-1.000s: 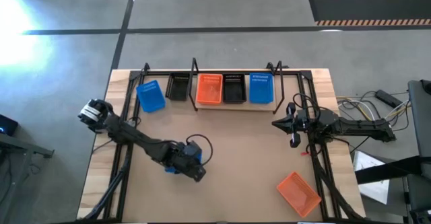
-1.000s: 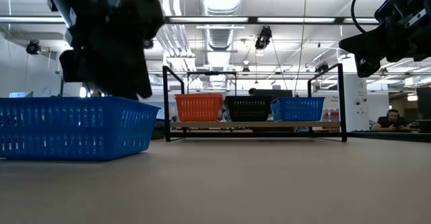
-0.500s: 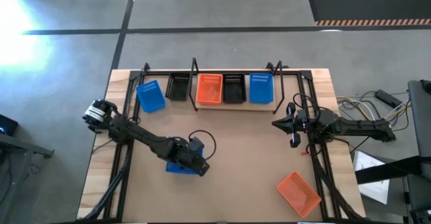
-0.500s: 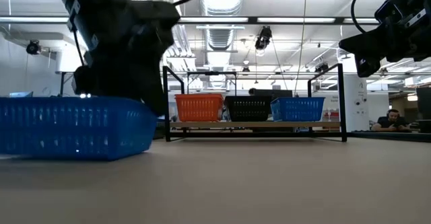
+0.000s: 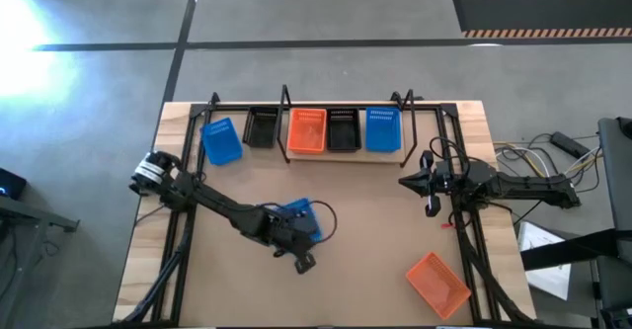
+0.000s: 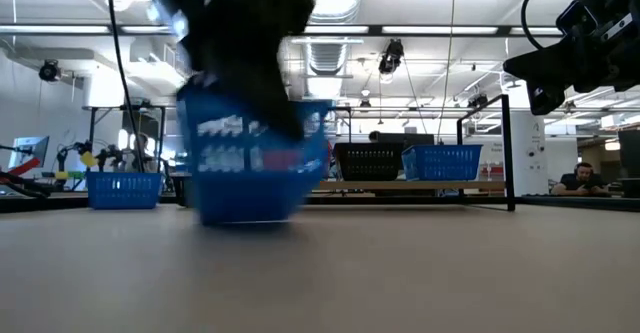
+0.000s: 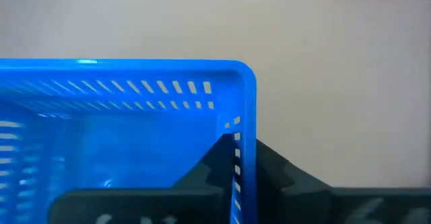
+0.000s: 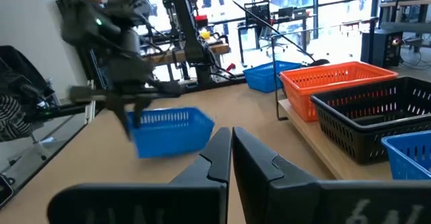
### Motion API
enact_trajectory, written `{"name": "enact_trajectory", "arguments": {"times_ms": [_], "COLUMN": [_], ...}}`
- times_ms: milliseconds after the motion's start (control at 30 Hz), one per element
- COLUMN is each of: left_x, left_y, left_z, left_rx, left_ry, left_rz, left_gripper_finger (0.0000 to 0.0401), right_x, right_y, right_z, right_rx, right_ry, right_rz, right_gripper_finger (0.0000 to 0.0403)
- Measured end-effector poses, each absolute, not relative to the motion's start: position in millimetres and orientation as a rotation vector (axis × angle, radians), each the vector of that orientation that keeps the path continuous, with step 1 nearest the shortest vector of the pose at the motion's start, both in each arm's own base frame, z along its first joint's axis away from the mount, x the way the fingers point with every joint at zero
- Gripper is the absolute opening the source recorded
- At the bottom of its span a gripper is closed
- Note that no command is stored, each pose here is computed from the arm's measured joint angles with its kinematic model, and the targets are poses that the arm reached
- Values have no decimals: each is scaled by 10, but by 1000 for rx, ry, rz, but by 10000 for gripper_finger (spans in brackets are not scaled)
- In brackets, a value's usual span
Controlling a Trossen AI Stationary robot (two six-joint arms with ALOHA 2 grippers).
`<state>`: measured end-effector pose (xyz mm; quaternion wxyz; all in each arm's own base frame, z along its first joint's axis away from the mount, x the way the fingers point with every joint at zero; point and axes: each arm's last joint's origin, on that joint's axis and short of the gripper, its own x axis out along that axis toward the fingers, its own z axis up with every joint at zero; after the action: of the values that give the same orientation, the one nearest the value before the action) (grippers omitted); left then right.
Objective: Stack baskets on shelf by color
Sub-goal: Stack the bottom blue bin on the blue bin on the shelf
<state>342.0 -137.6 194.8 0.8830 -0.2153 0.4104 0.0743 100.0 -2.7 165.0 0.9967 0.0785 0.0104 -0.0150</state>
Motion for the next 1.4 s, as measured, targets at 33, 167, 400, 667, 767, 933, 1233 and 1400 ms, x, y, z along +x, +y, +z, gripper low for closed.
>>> {"name": "enact_trajectory", "arguments": {"times_ms": [33,167,400,667,767,933,1233,1400], "left_x": [3488,3770,4242,4441,4430,4424,4428,4455], "left_y": [-1401,-1480,-1613,-1707,-1702,-1698,-1666,-1550], "left_z": [1987,2063,1914,1861,1860,1852,1833,1795], "left_rx": [-425,-328,-152,19,23,25,57,101], "left_ry": [817,724,714,684,685,686,664,605], "left_rz": [115,-5,-111,-206,-208,-208,-122,65], "left_gripper_finger": [10,2,1,0,0,0,0,0], "right_x": [999,999,999,999,1000,1000,1008,1076], "right_y": [-27,-27,-27,-27,-27,-28,-7,125], "right_z": [1650,1649,1651,1650,1649,1688,1781,1752], "right_rx": [157,157,157,144,117,45,321,384], "right_ry": [20,20,20,21,22,-18,-107,-36], "right_rz": [-30,-30,-30,-29,-29,-30,32,164], "right_gripper_finger": [9,9,9,9,9,9,9,9]}}
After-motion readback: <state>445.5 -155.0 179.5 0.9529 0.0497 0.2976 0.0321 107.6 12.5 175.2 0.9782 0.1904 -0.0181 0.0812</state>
